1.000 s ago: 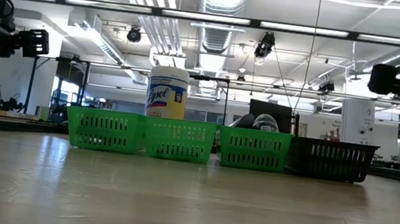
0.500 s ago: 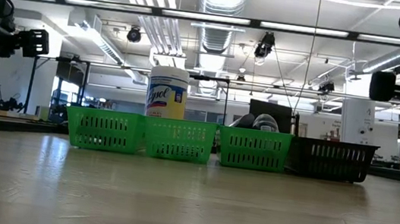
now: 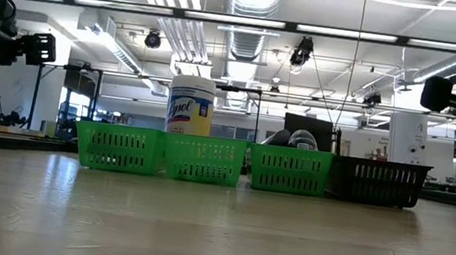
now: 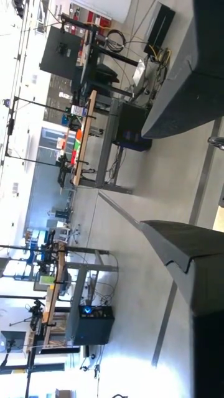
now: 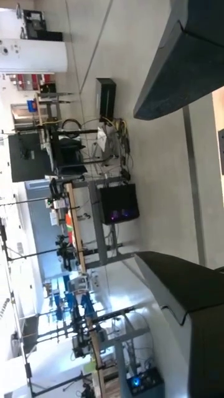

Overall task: Pick & Place Travel size toiletries
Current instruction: Return to Home Position

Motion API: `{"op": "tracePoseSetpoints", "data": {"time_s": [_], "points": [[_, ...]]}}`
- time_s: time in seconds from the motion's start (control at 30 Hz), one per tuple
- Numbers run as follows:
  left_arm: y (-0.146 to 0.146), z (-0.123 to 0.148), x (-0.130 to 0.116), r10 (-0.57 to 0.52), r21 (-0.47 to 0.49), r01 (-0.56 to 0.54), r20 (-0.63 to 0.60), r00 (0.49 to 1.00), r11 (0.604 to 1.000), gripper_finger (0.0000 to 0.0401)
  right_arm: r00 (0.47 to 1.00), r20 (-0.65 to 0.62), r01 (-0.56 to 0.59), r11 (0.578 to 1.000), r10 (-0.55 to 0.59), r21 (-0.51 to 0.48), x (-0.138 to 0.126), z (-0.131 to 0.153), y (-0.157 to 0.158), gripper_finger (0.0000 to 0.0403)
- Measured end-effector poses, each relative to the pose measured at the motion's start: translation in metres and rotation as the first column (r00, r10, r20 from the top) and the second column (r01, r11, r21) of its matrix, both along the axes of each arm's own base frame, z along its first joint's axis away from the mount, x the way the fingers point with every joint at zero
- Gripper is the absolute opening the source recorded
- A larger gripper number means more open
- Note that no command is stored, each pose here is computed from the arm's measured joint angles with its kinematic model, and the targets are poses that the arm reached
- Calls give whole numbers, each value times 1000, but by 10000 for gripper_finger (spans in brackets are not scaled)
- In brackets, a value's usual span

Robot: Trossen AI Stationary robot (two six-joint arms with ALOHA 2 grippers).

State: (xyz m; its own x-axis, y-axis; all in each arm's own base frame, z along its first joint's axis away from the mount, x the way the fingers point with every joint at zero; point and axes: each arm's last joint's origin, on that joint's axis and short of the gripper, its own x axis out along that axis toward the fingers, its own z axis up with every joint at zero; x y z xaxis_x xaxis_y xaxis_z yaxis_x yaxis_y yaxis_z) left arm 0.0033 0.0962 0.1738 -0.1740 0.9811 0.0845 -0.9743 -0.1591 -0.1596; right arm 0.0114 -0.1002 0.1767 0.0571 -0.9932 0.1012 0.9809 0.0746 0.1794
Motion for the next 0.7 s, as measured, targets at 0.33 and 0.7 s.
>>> {"op": "tracePoseSetpoints", "data": {"time_s": [0.33,0.7], "points": [[0,0,0,0,0,0,0,1000,1000,232,1000,0,0,1000,0,0,0,0,0,331],[0,0,0,0,0,0,0,1000,1000,232,1000,0,-1,1000,1,0,0,0,0,296]]}}
